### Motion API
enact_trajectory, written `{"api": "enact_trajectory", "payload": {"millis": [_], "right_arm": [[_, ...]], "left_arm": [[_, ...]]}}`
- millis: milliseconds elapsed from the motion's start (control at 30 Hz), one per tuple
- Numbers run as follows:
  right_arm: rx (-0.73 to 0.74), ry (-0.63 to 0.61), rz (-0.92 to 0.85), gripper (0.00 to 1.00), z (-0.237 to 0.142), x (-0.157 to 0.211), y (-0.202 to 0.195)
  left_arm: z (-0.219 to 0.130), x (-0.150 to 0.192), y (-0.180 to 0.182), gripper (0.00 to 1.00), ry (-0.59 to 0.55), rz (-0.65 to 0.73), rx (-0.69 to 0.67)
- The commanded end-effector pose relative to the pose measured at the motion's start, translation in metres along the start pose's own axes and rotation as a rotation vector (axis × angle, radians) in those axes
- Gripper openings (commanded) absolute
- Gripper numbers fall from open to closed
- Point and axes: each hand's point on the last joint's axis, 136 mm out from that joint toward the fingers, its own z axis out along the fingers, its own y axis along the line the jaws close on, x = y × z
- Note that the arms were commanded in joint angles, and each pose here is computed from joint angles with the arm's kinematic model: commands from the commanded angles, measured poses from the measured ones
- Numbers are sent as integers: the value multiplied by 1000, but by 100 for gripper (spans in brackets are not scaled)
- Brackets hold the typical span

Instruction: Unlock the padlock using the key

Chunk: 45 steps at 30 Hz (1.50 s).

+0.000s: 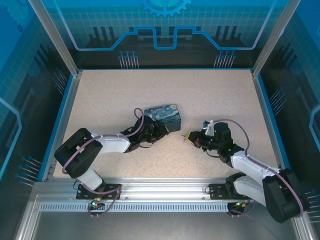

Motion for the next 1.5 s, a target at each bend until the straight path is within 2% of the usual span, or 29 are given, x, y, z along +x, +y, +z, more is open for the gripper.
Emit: {"api": "enact_trajectory", "payload": {"millis": [0,233,533,967,1467], "right_arm": [[-39,-52,11,0,-1,-2,8],[-50,-60,2,0,8,4,19],[-83,-131,67,0,16,-8,26],[-142,-120,86,0,21,-14,44],[-205,-127,72,0,20,-19,72]], "left_arm": [[-1,-11,-39,0,-10,-50,134],[-10,-18,-52,0,-47,-99,179],[-19,-28,-65,0,-95,-135,229],[-16,-31,-92,0,-75,-171,376],[-32,-32,-92,0,-102,-167,369]]}}
